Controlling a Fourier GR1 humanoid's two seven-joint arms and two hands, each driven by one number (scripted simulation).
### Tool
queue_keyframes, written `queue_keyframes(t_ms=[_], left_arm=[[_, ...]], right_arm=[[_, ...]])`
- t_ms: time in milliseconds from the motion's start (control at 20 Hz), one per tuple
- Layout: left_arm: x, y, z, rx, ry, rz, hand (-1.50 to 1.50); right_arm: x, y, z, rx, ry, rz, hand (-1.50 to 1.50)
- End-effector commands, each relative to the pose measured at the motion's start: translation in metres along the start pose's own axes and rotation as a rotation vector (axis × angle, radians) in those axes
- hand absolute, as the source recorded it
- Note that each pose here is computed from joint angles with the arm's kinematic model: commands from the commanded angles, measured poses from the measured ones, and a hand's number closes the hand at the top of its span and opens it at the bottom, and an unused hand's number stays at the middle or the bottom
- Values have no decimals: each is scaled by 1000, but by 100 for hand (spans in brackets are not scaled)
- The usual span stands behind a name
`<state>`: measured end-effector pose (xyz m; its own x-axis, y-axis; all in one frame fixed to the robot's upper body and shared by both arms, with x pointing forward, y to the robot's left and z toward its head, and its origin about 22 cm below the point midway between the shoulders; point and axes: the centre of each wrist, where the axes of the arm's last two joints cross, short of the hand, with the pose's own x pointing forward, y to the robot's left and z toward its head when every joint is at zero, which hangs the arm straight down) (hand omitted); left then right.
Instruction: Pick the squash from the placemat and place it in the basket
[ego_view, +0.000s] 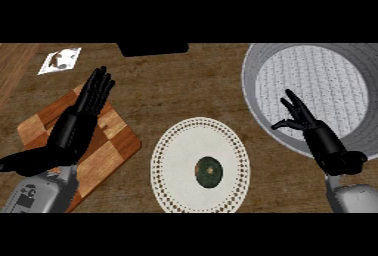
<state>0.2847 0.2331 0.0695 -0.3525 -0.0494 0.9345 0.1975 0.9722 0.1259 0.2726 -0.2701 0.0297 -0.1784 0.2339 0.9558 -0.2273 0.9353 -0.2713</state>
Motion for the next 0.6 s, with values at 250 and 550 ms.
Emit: queue_keyframes(t_ms=[250, 550], left_arm=[[-15, 68, 15, 353, 341, -172, 0], [-29, 61, 13, 346, 426, -128, 0]], right_arm=[[2, -9, 1, -234, -32, 107, 150], [9, 126, -15, -345, -259, 99, -150]])
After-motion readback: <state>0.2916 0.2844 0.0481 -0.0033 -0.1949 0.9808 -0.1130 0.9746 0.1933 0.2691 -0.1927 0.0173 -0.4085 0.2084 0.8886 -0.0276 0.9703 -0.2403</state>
